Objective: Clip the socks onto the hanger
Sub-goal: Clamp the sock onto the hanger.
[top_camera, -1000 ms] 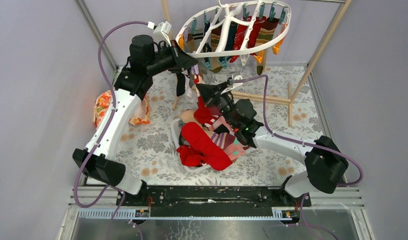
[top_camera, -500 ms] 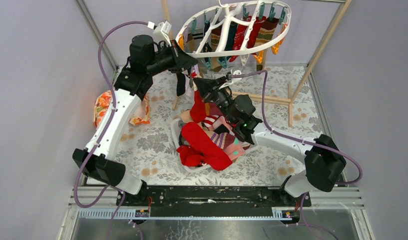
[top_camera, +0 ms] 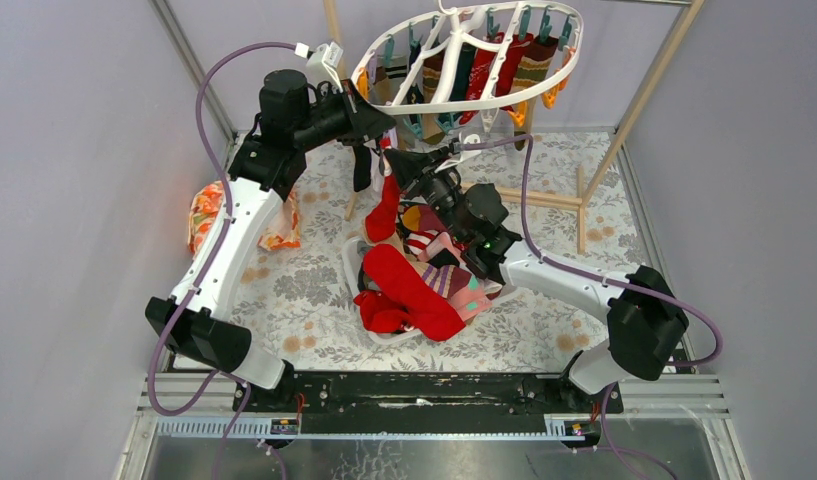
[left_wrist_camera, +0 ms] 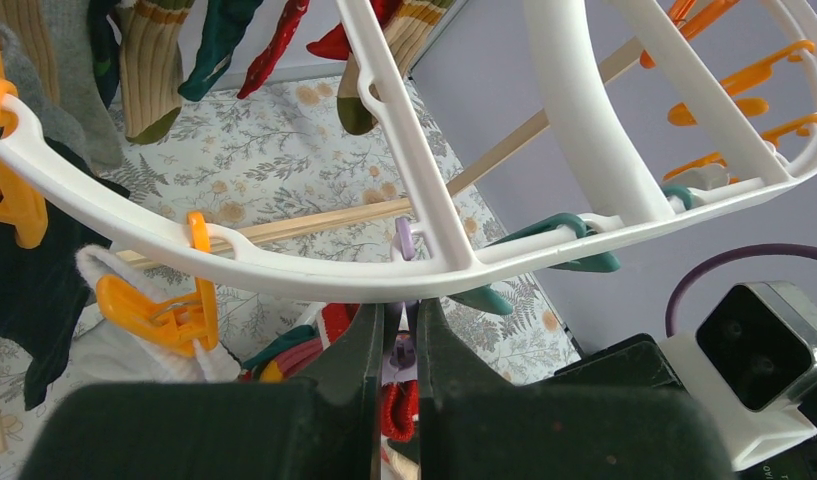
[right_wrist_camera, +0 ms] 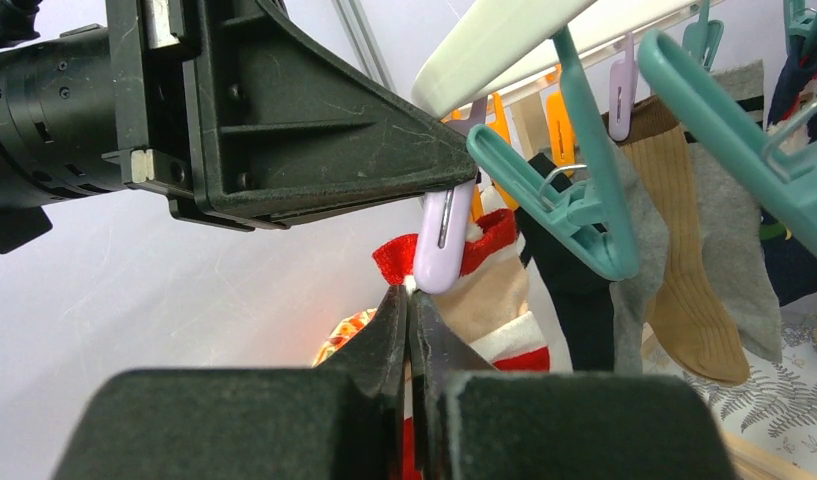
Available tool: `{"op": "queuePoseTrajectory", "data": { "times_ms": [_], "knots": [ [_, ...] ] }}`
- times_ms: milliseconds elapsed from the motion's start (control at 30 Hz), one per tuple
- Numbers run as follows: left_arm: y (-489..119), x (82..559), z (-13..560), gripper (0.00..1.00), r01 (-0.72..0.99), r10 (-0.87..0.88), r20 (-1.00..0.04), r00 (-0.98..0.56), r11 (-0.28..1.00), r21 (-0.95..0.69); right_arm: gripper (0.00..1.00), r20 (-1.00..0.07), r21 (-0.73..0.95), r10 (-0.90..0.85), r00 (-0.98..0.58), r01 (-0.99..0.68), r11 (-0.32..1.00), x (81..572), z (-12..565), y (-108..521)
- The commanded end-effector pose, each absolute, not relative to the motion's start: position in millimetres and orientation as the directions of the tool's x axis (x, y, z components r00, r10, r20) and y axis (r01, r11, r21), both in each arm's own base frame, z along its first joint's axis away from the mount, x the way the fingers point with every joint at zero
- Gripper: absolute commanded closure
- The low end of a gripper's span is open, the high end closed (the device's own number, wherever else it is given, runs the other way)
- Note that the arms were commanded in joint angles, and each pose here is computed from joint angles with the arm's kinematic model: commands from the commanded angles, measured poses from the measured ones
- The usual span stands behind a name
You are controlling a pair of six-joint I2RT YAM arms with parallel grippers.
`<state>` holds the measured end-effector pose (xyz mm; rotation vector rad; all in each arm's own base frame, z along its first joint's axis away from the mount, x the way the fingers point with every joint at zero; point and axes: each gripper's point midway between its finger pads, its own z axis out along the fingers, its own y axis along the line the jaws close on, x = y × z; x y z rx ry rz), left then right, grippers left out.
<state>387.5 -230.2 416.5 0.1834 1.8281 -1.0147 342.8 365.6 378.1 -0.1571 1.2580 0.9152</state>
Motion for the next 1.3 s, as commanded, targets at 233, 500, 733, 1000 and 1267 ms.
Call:
{"op": "queuePoseTrajectory", "data": {
  "times_ms": [233, 500, 733, 1000, 1267],
  "knots": [
    [-231.6, 381.1, 422.6, 0.81, 0.566, -0.287, -0.846, -0.449, 0.641, -0.518, 1.0, -0.763, 0.437, 0.64, 0.094, -0.653, 0.618, 342.6, 427.6, 350.4],
    [-231.2, 376.8, 424.9, 0.56, 0.576, -0.283, -0.85, -0.444, 0.637, -0.512, 1.0, -0.724, 0.473, 0.682, 0.102, -0.645, 0.599, 346.1, 431.9, 348.0],
    [-229.8, 375.2, 421.5, 0.47, 0.58, -0.27, -0.857, -0.438, 0.643, -0.5, 1.0, -0.715, 0.472, 0.694, 0.086, -0.673, 0.57, 341.6, 434.4, 352.3],
    [-227.6, 378.1, 424.6, 0.59, 0.574, -0.276, -0.863, -0.423, 0.655, -0.491, 0.65, -0.714, 0.464, 0.699, 0.048, -0.714, 0.524, 327.7, 434.5, 353.8],
    [-222.6, 378.4, 427.8, 0.74, 0.571, -0.272, -0.878, -0.394, 0.676, -0.466, 0.35, -0.708, 0.5, 0.706, -0.006, -0.709, 0.496, 323.7, 416.1, 323.9]
  ]
}}
